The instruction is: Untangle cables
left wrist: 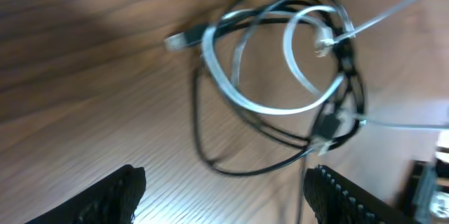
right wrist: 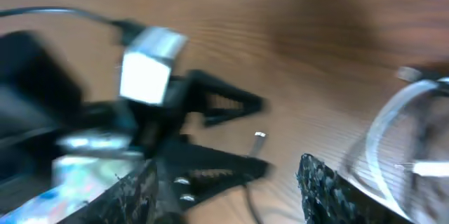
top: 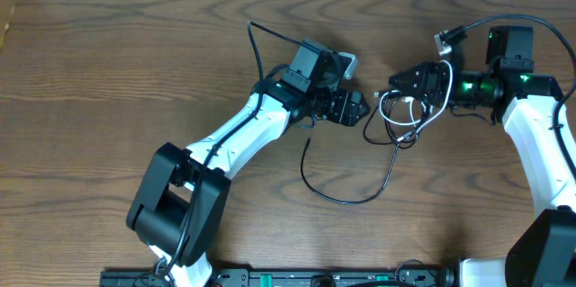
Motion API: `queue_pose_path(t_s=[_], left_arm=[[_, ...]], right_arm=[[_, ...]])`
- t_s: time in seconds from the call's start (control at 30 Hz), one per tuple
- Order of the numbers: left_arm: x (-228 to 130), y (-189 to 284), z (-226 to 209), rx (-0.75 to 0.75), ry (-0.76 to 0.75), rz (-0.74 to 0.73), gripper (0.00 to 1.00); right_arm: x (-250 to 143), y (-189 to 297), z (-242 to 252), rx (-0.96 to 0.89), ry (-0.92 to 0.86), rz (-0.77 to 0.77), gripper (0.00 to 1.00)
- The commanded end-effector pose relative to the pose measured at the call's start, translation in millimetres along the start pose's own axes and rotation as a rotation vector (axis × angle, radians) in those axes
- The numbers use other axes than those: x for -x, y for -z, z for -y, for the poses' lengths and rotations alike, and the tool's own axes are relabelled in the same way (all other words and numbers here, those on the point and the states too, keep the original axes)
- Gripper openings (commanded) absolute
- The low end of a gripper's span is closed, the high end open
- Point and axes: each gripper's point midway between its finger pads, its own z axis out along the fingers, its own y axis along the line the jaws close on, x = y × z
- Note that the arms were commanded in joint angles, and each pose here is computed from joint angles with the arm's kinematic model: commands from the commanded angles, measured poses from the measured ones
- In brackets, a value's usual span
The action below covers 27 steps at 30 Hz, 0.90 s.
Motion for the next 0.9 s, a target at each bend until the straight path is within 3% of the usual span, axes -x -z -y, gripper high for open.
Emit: queue_pose_path(t_s=[0.0, 0.17, 0.4, 0.6, 0.87], left_arm=[[-4, -5, 20, -0.139, 0.017, -0.027, 0.78], [-2, -7, 28, -0.162, -0.002, -0.018, 0.77], [2, 4, -16, -0.03, 0.052, -0.001, 0.77], [3, 10, -30, -0.01, 0.059, -0.002, 0.77], [-2, 4, -20, -0.017, 0.014, -0.016, 0.77]], right_arm=[[-3, 6, -41, 0.214, 0.023, -0.025, 0.6], [0, 1, -3, -0.004, -0.11, 0.005, 0.61], [-45, 47, 111, -0.741, -0.327, -0.022, 0.73], [-83, 102, 144, -1.124, -0.394, -0.101, 0.82], [-98, 144, 158, -1.383, -0.395, -0.151, 0.85]])
